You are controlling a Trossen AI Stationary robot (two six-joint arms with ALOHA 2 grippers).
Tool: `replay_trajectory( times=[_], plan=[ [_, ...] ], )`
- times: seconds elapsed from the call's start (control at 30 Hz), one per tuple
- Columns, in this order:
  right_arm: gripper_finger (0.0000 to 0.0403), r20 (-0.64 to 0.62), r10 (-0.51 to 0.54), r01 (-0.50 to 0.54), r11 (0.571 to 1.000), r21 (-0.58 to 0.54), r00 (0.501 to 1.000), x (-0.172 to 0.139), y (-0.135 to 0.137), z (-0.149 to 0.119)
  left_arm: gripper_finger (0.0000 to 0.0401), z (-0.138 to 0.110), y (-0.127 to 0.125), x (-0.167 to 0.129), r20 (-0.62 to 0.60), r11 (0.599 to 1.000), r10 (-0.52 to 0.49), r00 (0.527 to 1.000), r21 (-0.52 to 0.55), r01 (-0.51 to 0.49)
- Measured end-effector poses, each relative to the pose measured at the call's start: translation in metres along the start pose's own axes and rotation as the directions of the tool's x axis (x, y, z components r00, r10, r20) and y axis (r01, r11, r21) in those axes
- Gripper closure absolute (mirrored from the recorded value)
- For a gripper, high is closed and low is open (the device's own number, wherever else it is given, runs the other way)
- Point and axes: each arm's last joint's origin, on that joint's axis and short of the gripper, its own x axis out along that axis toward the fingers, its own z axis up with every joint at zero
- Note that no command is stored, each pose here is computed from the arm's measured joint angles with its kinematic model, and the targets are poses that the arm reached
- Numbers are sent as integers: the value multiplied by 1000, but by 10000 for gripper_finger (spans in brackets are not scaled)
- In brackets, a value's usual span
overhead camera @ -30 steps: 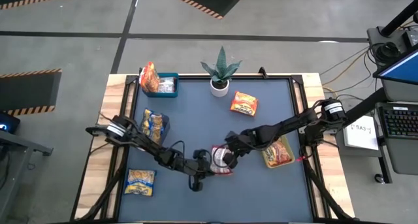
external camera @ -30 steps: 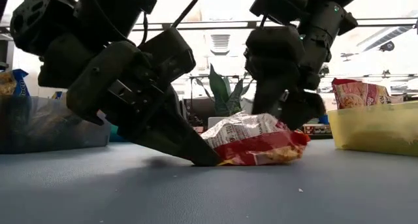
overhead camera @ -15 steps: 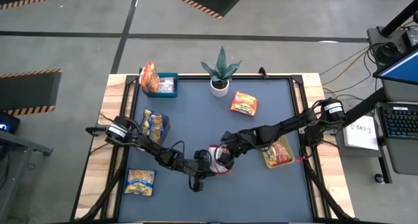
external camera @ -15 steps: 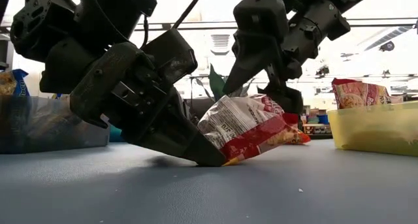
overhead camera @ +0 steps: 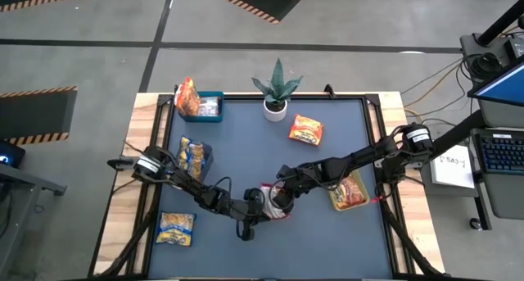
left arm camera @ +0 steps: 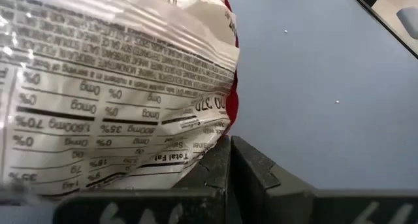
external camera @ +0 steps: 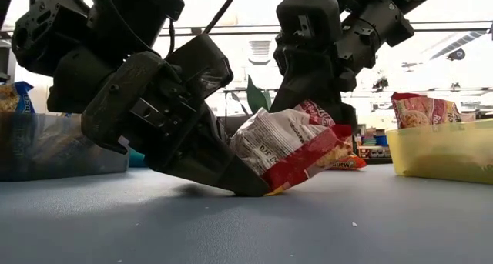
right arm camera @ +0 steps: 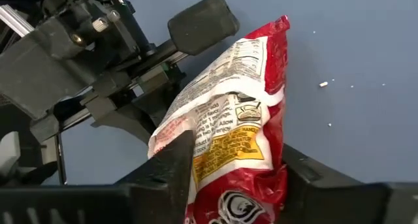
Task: Sort Maruchan noodles
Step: Put the red noodle pack into the yellow bin
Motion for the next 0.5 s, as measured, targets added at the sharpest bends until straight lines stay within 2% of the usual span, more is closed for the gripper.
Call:
replay_trajectory(
  times=[0.13,0.5],
  plan=[
    [277,2,-1,1,1000,-11,1000,0,0,0,401,0,0,0,3,1000,-1,1000,-1,1],
    [284,7,-7,7,999,-40,1000,-1,2,-2,401,7,-4,-13,-20,999,-4,1000,38,5]
  ],
)
